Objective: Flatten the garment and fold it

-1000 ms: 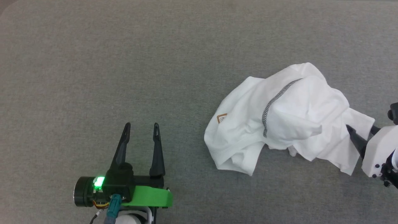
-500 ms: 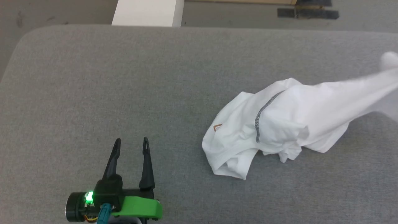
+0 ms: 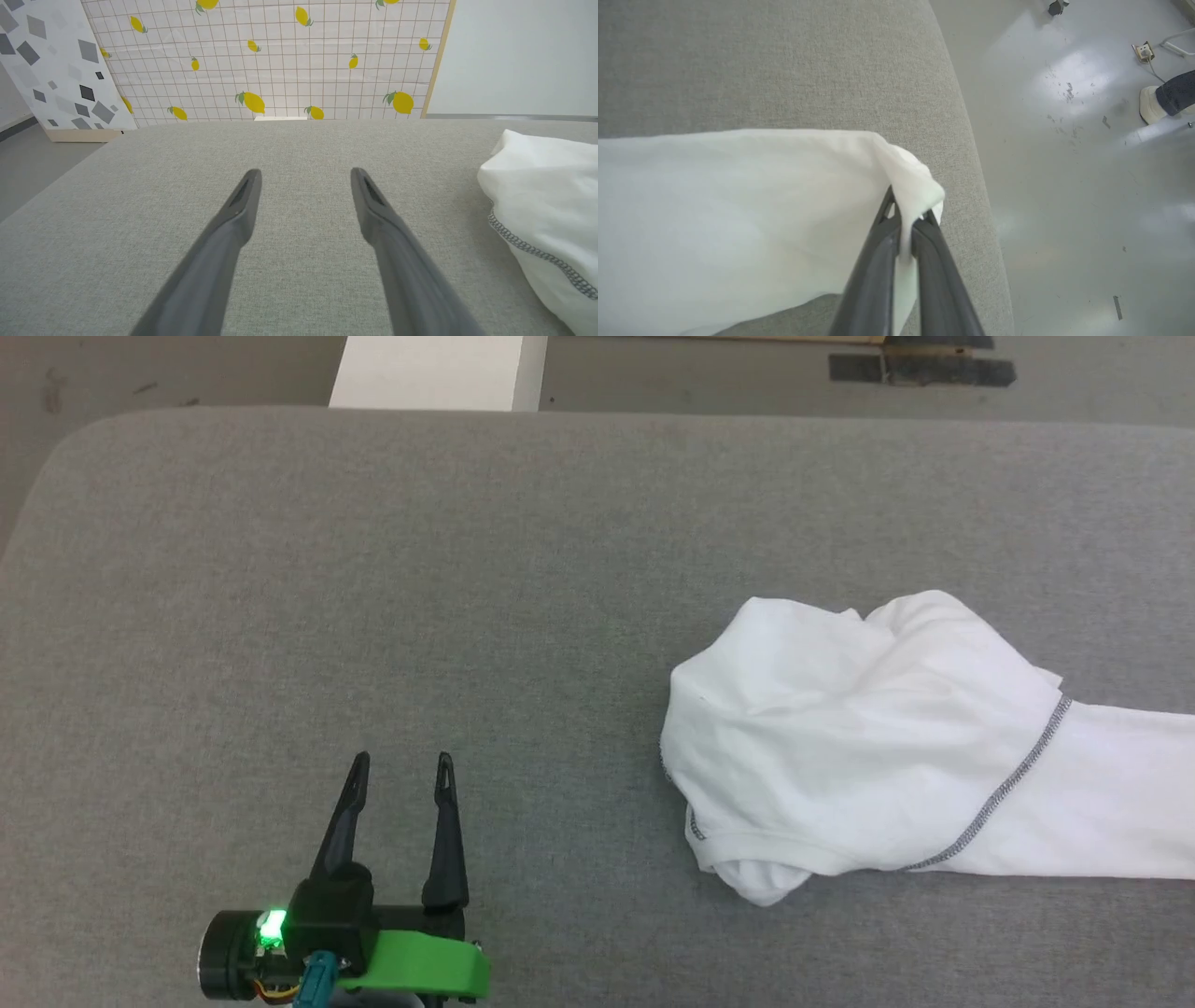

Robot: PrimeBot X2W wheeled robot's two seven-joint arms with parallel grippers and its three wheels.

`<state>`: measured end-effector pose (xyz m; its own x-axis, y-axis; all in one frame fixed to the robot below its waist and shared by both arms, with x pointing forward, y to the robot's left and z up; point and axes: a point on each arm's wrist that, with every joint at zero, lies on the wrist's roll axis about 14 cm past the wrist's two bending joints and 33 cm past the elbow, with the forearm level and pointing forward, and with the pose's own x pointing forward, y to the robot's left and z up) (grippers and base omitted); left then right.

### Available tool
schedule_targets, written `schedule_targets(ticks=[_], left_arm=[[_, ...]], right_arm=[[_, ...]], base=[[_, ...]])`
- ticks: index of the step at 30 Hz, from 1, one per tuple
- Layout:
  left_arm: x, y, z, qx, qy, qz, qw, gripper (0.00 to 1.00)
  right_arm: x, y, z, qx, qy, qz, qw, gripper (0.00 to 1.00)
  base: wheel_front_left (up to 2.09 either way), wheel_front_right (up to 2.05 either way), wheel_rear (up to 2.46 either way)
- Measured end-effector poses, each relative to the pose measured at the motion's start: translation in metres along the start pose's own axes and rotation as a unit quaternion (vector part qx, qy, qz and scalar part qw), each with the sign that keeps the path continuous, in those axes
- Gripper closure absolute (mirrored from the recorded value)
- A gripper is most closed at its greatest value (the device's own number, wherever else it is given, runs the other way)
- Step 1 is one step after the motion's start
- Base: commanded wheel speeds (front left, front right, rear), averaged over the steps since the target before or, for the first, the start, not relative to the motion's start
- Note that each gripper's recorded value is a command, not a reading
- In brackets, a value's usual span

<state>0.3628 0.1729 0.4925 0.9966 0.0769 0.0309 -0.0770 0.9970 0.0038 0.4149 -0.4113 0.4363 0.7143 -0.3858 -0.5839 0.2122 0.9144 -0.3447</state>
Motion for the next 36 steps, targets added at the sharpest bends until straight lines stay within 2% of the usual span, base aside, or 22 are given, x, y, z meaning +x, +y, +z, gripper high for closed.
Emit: schedule_targets(ticks=[1, 2, 5, 12, 15, 17, 21, 24, 29, 30, 31, 32, 36], left_arm=[[0.0, 0.001, -0.002, 0.001, 0.003, 0.001, 1.0, 0.0], [0.0, 0.002, -0.004, 0.002, 0.006, 0.003, 1.0, 0.0], [0.001, 0.003, -0.007, 0.004, 0.011, 0.004, 1.0, 0.0], [0.004, 0.0, -0.002, 0.002, 0.002, -0.002, 1.0, 0.0], [0.005, -0.004, 0.003, -0.001, -0.006, -0.007, 1.0, 0.0], [0.006, -0.006, 0.005, -0.002, -0.01, -0.011, 1.0, 0.0], [0.007, -0.01, 0.008, -0.005, -0.015, -0.016, 1.0, 0.0], [0.008, -0.01, 0.007, -0.005, -0.014, -0.017, 1.0, 0.0], [0.008, -0.004, 0.0, -0.001, -0.003, -0.011, 1.0, 0.0], [0.008, -0.003, -0.002, 0.001, -0.001, -0.009, 1.0, 0.0], [0.009, -0.003, -0.003, 0.002, 0.0, -0.008, 1.0, 0.0], [0.01, -0.002, -0.003, 0.005, 0.001, -0.007, 1.0, 0.0], [0.011, -0.002, -0.005, 0.01, 0.003, -0.008, 1.0, 0.0]], right_arm=[[0.003, 0.005, -0.006, 0.002, 0.006, 0.004, 1.0, 0.23], [0.006, 0.01, -0.011, 0.001, 0.011, 0.007, 1.0, 0.0], [0.012, 0.022, -0.008, -0.008, -0.002, 0.019, 1.0, 0.0], [-0.007, 0.057, 0.07, 0.008, -0.124, 0.079, 0.989, 0.0], [-0.023, 0.077, 0.078, 0.021, -0.126, 0.119, 0.985, 0.0], [-0.032, 0.093, 0.067, 0.024, -0.099, 0.149, 0.984, 0.0], [-0.046, 0.121, 0.014, 0.02, -0.008, 0.198, 0.98, 0.0], [-0.049, 0.132, -0.016, 0.013, 0.036, 0.211, 0.977, 0.0], [-0.043, 0.153, -0.044, 0.0, 0.078, 0.228, 0.97, 0.0], [-0.041, 0.156, -0.046, -0.007, 0.082, 0.231, 0.97, 0.09], [-0.039, 0.158, -0.045, -0.01, 0.08, 0.231, 0.969, 0.62], [-0.035, 0.159, -0.042, -0.014, 0.075, 0.229, 0.97, 1.0], [-0.026, 0.159, -0.029, -0.027, 0.059, 0.224, 0.973, 1.0]], base=[[0.0, 0.0, 0.0], [0.0, 0.0, 0.0], [0.0, 0.0, 0.0], [0.0, 0.0, 0.0], [0.0, 0.0, 0.0], [0.0, 0.0, 0.0], [0.0, 0.0, 0.0], [0.0, 0.0, 0.0], [0.0, 0.0, 0.0], [0.0, 0.0, 0.0], [0.0, 0.0, 0.0], [0.0, 0.0, 0.0], [0.0, 0.0, 0.0]])
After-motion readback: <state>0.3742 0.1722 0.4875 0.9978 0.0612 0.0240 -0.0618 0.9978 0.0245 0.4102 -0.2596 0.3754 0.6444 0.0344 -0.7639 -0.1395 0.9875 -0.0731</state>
